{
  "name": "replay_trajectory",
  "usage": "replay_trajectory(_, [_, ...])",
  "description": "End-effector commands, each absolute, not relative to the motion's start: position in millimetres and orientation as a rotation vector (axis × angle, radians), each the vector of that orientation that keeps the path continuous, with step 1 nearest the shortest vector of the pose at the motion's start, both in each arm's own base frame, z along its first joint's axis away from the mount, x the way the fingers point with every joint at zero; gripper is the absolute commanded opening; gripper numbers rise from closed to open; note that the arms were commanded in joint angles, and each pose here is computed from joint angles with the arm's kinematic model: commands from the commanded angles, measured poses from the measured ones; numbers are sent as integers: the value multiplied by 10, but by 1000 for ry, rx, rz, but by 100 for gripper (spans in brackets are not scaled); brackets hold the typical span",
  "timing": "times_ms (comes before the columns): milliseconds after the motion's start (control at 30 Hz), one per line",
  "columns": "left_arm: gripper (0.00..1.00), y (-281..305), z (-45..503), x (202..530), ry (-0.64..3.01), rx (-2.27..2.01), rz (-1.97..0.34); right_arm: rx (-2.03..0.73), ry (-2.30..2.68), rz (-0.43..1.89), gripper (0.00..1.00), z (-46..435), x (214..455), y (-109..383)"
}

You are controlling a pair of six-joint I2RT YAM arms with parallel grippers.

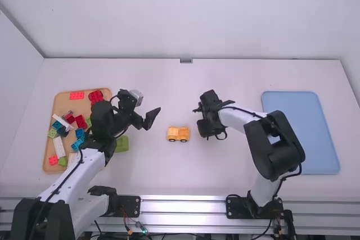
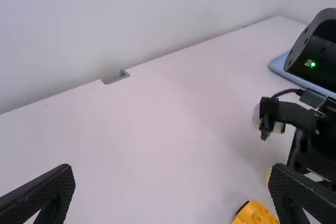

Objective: Assemble lego blocks to make yellow taxi

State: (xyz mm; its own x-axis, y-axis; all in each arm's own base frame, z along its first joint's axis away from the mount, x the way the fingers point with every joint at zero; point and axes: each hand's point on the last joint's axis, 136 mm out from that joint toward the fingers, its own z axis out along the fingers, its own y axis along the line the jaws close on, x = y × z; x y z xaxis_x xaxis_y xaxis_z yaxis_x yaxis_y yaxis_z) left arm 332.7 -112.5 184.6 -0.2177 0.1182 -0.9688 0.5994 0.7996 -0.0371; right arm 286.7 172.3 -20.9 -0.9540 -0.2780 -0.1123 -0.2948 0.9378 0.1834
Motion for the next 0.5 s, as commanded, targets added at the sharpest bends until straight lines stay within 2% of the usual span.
replay_trajectory(0, [99, -1127, 1884, 3308, 1748, 558, -496, 153, 3106, 282, 0, -265, 2815, 1634])
replay_trajectory(233, [99, -1127, 1886, 3309, 1759, 529, -519, 1148, 3024, 188, 0, -279, 2656, 1465])
replay_trajectory(267, [99, -1127, 1886, 3308, 1764, 516, -530, 1498, 2898, 139, 0, -279, 2604, 1445])
replay_trajectory(367, [99, -1127, 1886, 3309, 1764, 516, -529, 1964, 2658, 73, 0, -274, 2523, 1432])
replay_trajectory(433, [99, -1126, 1885, 3309, 1765, 515, -530, 2196, 2461, 69, 1, -276, 2561, 1443])
replay_trajectory(467, [99, -1127, 1885, 3308, 1765, 516, -530, 2204, 2443, 78, 1, -278, 2584, 1444])
